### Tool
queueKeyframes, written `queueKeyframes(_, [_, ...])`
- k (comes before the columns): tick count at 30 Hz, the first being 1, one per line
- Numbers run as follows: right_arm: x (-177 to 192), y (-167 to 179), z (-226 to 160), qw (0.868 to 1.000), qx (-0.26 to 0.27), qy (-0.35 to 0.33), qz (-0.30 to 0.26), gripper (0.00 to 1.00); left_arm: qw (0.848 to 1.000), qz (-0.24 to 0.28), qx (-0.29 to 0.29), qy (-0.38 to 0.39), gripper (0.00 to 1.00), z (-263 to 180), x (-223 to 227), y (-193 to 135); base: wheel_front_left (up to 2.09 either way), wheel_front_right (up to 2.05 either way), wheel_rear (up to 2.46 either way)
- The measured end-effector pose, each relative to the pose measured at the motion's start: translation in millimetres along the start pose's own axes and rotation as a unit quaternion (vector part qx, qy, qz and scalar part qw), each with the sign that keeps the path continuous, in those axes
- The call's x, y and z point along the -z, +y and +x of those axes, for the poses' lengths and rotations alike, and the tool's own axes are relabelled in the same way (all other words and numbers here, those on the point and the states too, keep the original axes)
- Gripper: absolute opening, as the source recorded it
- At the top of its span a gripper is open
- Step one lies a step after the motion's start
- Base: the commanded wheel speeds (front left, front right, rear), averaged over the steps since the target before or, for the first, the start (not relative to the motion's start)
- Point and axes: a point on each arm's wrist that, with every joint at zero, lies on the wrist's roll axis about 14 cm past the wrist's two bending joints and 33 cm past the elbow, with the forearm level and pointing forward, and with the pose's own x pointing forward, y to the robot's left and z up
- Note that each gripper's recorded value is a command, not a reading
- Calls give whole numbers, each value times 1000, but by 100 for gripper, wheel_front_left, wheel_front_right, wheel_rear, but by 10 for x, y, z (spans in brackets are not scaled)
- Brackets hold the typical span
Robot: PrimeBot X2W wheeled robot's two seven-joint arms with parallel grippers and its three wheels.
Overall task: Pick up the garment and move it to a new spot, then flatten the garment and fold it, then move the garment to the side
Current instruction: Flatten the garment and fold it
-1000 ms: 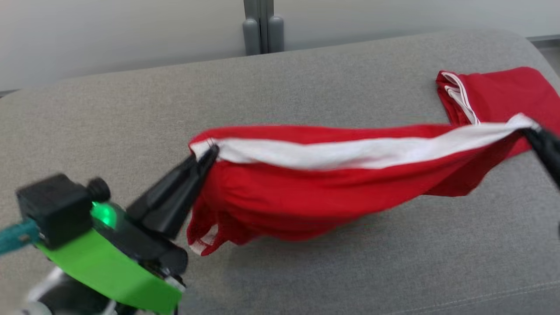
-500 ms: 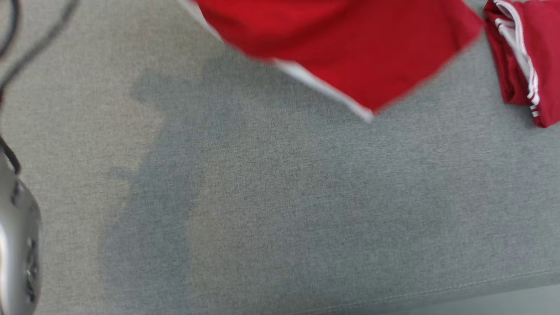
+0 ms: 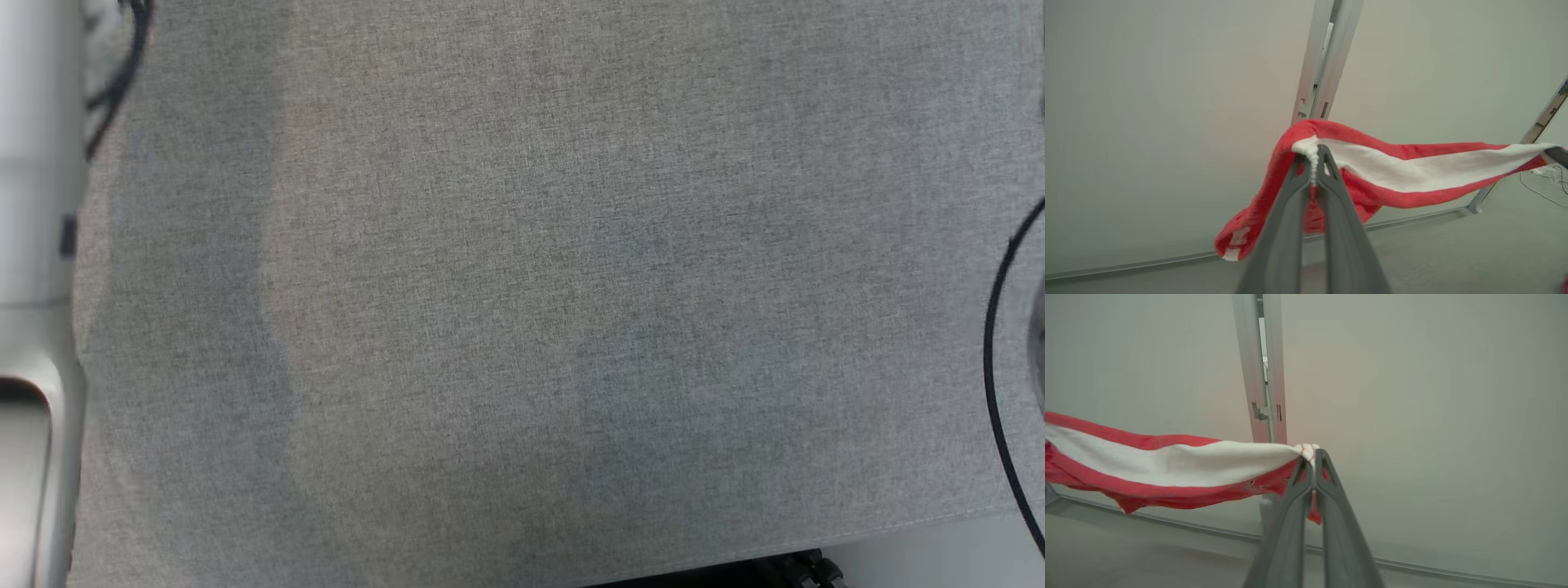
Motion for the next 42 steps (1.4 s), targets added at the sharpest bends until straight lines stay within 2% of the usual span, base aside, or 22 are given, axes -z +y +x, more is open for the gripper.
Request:
queueKeyframes(2, [434, -4, -267, 998, -22, 39, -39, 0, 1000, -15, 0, 23, 0, -226, 362, 26, 0, 0, 0])
queueKeyframes(5, [711, -22, -687, 992, -60, 61, -90, 0, 998, -38, 13, 42, 0, -569, 662, -55, 0, 0, 0])
queueKeyframes(9, [1030, -123, -1409, 984, -83, 113, -110, 0, 990, -97, 12, 102, 0, -1243, 1129, -195, 0, 0, 0])
queueKeyframes(11, [1101, -124, -1815, 981, -90, 141, -103, 0, 986, -94, 12, 135, 0, -1648, 1258, -233, 0, 0, 0])
queueKeyframes(15, [1078, 25, -2550, 979, -86, 176, -53, 0, 976, -133, 0, 172, 0, -2342, 1329, -477, 0, 0, 0])
queueKeyframes(19, [888, 204, -3264, 977, -73, 200, -20, 0, 966, -171, -25, 191, 0, -2981, 1231, -853, 0, 0, 0])
queueKeyframes(23, [640, 400, -3821, 976, -55, 209, 6, 0, 962, -193, -46, 186, 0, -3420, 1019, -1163, 0, 0, 0])
queueKeyframes(25, [497, 498, -4043, 976, -50, 210, 10, 0, 957, -226, -52, 174, 0, -3575, 887, -1366, 0, 0, 0])
queueKeyframes(27, [347, 531, -4135, 979, -45, 201, 9, 0, 951, -258, -62, 158, 0, -3657, 773, -1481, 0, 0, 0])
queueKeyframes(30, [107, 483, -4085, 984, -43, 173, -12, 0, 952, -268, -65, 134, 0, -3688, 621, -1516, 0, 0, 0])
queueKeyframes(34, [8, 476, -3890, 982, -71, 171, -32, 0, 954, -267, -71, 121, 0, -3651, 551, -1461, 0, 0, 0])
queueKeyframes(37, [-35, 359, -3651, 978, -90, 177, -67, 0, 954, -273, -68, 105, 0, -3456, 478, -1394, 0, 0, 0])
queueKeyframes(42, [19, 257, -3194, 963, -131, 212, -104, 0, 955, -275, -68, 90, 0, -3121, 472, -1244, 0, 0, 0])
